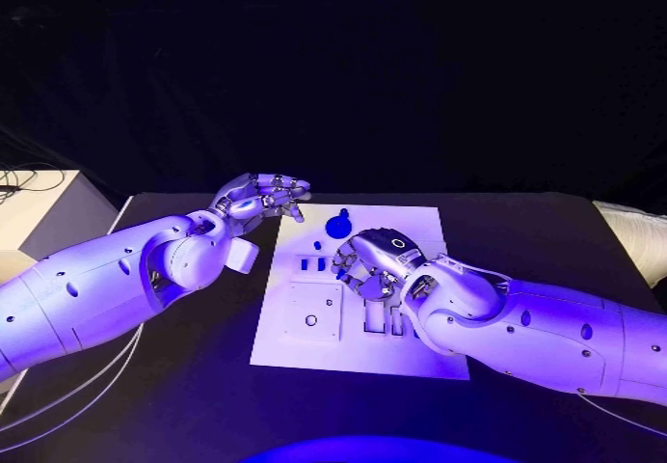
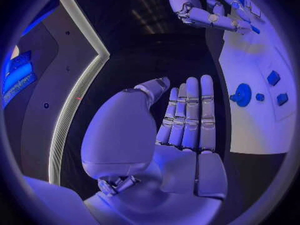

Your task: Assemble the parts on the task board

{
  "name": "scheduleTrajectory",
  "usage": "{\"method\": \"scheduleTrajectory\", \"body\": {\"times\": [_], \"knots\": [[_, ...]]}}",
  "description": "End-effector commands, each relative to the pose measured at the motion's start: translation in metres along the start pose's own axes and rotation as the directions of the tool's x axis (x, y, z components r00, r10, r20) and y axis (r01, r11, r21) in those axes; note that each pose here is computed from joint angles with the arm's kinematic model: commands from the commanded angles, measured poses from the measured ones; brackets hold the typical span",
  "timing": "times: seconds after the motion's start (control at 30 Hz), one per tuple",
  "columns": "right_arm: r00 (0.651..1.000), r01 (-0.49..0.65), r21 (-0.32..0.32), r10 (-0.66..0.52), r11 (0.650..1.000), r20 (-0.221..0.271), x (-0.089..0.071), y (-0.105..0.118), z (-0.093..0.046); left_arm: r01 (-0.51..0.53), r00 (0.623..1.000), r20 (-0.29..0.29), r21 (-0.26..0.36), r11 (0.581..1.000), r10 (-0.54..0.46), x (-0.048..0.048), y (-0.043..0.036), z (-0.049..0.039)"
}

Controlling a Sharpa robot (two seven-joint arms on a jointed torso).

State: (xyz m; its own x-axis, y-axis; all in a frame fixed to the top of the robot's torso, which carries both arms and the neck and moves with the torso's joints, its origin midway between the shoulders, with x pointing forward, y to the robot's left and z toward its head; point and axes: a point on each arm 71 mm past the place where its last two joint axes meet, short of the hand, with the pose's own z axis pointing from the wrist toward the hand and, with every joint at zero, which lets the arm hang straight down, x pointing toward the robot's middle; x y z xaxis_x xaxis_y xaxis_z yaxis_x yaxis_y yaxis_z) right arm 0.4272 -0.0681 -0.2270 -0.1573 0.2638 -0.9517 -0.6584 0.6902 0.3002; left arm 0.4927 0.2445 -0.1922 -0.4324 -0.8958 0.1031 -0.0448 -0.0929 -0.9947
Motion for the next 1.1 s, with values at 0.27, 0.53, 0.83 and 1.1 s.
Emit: {"method": "scheduleTrajectory", "body": {"times": [0.27, 0.53, 0.83, 1.1], "knots": [[0.998, 0.022, -0.020, -0.023, 1.000, -0.063, 0.021, 0.008, 0.003, 0.011, 1.000, -0.001, 0.020, 1.000, -0.011, 0.0025, -0.0016, 0.0009], [0.996, 0.027, -0.019, -0.028, 0.999, -0.084, 0.027, 0.011, 0.004, 0.012, 1.000, -0.003, 0.019, 1.000, -0.012, 0.0029, -0.0015, 0.0011], [0.994, 0.027, -0.025, -0.029, 0.999, -0.106, 0.032, 0.014, 0.003, 0.012, 1.000, -0.004, 0.018, 1.000, -0.012, 0.0029, -0.0014, 0.0010], [0.992, 0.028, -0.022, -0.030, 0.999, -0.122, 0.036, 0.015, 0.003, 0.013, 1.000, -0.005, 0.017, 1.000, -0.013, 0.0030, -0.0014, 0.0009]]}}
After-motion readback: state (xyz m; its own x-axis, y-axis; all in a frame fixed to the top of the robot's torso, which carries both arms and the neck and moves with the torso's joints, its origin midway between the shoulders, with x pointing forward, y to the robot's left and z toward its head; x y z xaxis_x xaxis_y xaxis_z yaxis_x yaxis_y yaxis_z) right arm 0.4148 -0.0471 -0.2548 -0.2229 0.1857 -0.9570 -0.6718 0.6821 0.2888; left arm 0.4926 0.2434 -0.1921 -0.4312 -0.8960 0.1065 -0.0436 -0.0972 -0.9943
